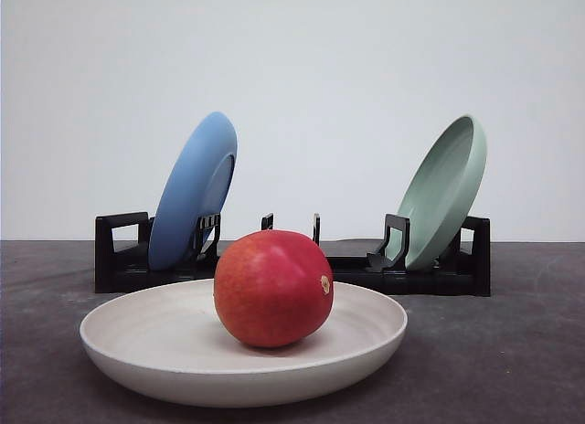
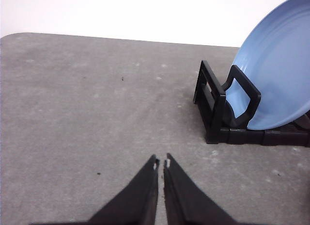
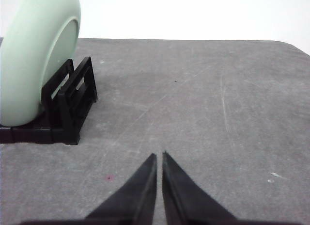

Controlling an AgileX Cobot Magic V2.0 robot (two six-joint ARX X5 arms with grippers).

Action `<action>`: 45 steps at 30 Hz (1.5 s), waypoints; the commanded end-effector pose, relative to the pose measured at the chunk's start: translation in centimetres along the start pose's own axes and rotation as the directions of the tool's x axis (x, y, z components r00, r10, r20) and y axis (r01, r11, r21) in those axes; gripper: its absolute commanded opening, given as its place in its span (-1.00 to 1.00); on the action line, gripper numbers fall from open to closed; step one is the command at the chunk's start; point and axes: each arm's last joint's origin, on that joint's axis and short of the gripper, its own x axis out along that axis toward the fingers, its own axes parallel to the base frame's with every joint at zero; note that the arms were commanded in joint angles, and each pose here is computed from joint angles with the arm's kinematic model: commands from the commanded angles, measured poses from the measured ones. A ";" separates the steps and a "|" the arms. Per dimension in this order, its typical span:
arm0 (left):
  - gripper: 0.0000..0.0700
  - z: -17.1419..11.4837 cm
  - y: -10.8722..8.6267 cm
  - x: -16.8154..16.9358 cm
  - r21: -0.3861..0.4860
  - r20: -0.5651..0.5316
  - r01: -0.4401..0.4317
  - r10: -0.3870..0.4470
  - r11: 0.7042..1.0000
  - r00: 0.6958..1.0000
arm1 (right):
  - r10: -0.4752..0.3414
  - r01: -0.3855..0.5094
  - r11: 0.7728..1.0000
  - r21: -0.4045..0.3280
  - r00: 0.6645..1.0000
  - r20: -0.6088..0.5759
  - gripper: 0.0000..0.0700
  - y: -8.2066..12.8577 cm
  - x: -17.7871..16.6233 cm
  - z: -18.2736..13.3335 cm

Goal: Place pomegranate in white plate

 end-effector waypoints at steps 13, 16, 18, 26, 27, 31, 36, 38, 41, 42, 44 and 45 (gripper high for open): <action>-1.00 -0.2 0.0 0.1 0.010 0.006 -0.004 0.004 1.000 1.000 | -0.003 0.003 1.000 0.009 1.000 0.005 -0.96 0.0 0.0 -0.1; -1.00 -0.2 0.0 0.1 0.010 0.006 -0.004 0.004 1.000 1.000 | -0.003 0.003 1.000 0.009 1.000 0.005 -0.96 0.0 0.0 -0.1; -1.00 -0.2 0.0 0.1 0.010 0.006 -0.004 0.004 1.000 1.000 | -0.003 0.003 1.000 0.009 1.000 0.005 -0.96 0.0 0.0 -0.1; -1.00 -0.2 0.0 0.1 0.010 0.006 -0.004 0.004 1.000 1.000 | -0.003 0.003 1.000 0.009 1.000 0.005 -0.96 0.0 0.0 -0.1; -1.00 -0.2 0.0 0.1 0.010 0.006 -0.004 0.004 1.000 1.000 | -0.003 0.003 1.000 0.009 1.000 0.005 -0.96 0.0 0.0 -0.1; -1.00 -0.2 0.0 0.1 0.010 0.006 -0.004 0.004 1.000 1.000 | -0.003 0.003 1.000 0.009 1.000 0.005 -0.96 0.0 0.0 -0.1; -1.00 -0.2 0.0 0.1 0.010 0.006 -0.004 0.004 1.000 1.000 | -0.003 0.003 1.000 0.009 1.000 0.005 -0.96 0.0 0.0 -0.1; -1.00 -0.2 0.0 0.1 0.010 0.006 -0.004 0.004 1.000 1.000 | -0.003 0.003 1.000 0.009 1.000 0.005 -0.96 0.0 0.0 -0.1; -1.00 -0.2 0.0 0.1 0.010 0.006 -0.004 0.004 1.000 1.000 | -0.003 0.003 1.000 0.009 1.000 0.005 -0.96 0.0 0.0 -0.1; -1.00 -0.2 0.0 0.1 0.010 0.006 -0.004 0.004 1.000 1.000 | -0.003 0.003 1.000 0.009 1.000 0.005 -0.96 0.0 0.0 -0.1; -1.00 -0.2 0.0 0.1 0.010 0.006 -0.004 0.004 1.000 1.000 | -0.003 0.003 1.000 0.009 1.000 0.005 -0.96 0.0 0.0 -0.1; -1.00 -0.2 0.0 0.1 0.010 0.006 -0.004 0.004 1.000 1.000 | -0.003 0.003 1.000 0.009 1.000 0.005 -0.96 0.0 0.0 -0.1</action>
